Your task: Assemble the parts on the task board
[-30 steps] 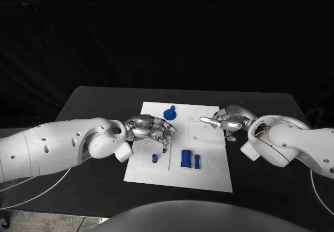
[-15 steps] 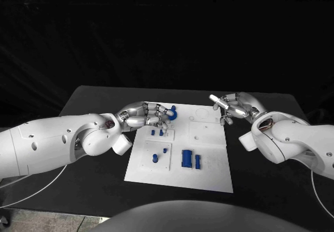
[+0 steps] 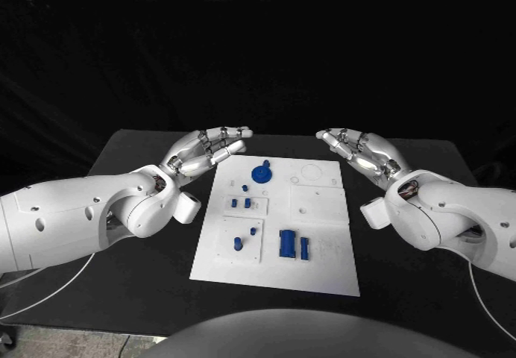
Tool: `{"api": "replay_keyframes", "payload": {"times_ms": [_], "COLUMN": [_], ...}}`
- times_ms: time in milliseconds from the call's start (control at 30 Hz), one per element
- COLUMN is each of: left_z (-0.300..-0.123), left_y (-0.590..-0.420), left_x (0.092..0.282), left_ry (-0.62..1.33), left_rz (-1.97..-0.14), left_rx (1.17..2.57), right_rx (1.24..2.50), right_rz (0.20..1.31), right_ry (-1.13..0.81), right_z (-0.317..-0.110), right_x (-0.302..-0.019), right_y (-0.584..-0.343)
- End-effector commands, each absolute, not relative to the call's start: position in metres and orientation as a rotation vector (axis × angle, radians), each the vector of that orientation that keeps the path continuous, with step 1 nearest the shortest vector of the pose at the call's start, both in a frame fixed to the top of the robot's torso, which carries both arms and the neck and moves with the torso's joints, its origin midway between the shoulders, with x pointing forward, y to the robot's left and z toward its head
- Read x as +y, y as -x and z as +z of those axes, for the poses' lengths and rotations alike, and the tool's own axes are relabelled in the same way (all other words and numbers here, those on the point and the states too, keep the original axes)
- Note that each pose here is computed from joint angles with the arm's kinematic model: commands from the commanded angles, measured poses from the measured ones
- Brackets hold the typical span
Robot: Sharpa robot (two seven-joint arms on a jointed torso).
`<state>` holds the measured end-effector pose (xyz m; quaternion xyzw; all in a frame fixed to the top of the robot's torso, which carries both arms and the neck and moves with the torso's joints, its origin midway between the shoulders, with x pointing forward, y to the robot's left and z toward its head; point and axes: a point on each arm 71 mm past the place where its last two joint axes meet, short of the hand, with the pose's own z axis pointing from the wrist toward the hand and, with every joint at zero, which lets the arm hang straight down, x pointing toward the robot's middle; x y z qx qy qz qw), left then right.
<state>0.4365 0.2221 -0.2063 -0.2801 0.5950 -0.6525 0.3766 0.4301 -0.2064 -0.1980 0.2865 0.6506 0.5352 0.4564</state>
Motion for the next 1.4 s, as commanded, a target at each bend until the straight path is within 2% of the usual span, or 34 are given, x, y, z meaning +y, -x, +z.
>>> {"api": "replay_keyframes", "payload": {"times_ms": [33, 200, 600, 767, 1067, 1400], "left_z": [-0.201, -0.202, -0.206, -0.207, -0.217, -0.224], "left_y": [-0.440, -0.442, -0.443, -0.448, -0.459, -0.462], "left_x": [0.220, 0.216, 0.214, 0.210, 0.198, 0.193], "left_ry": [0.650, 0.643, 0.693, 0.763, 1.041, 1.204], "left_rz": [-1.637, -1.630, -1.614, -1.565, -1.361, -1.233], "left_rx": [1.434, 1.430, 1.450, 1.409, 1.279, 1.219], "right_rx": [1.616, 1.620, 1.596, 1.521, 1.293, 1.218], "right_rz": [1.524, 1.542, 1.461, 1.437, 1.302, 1.229], "right_ry": [-0.683, -0.682, -0.723, -0.809, -1.100, -1.209], "right_z": [-0.196, -0.199, -0.203, -0.205, -0.217, -0.224], "right_x": [-0.199, -0.201, -0.205, -0.202, -0.195, -0.192], "right_y": [-0.427, -0.428, -0.432, -0.439, -0.457, -0.462]}}
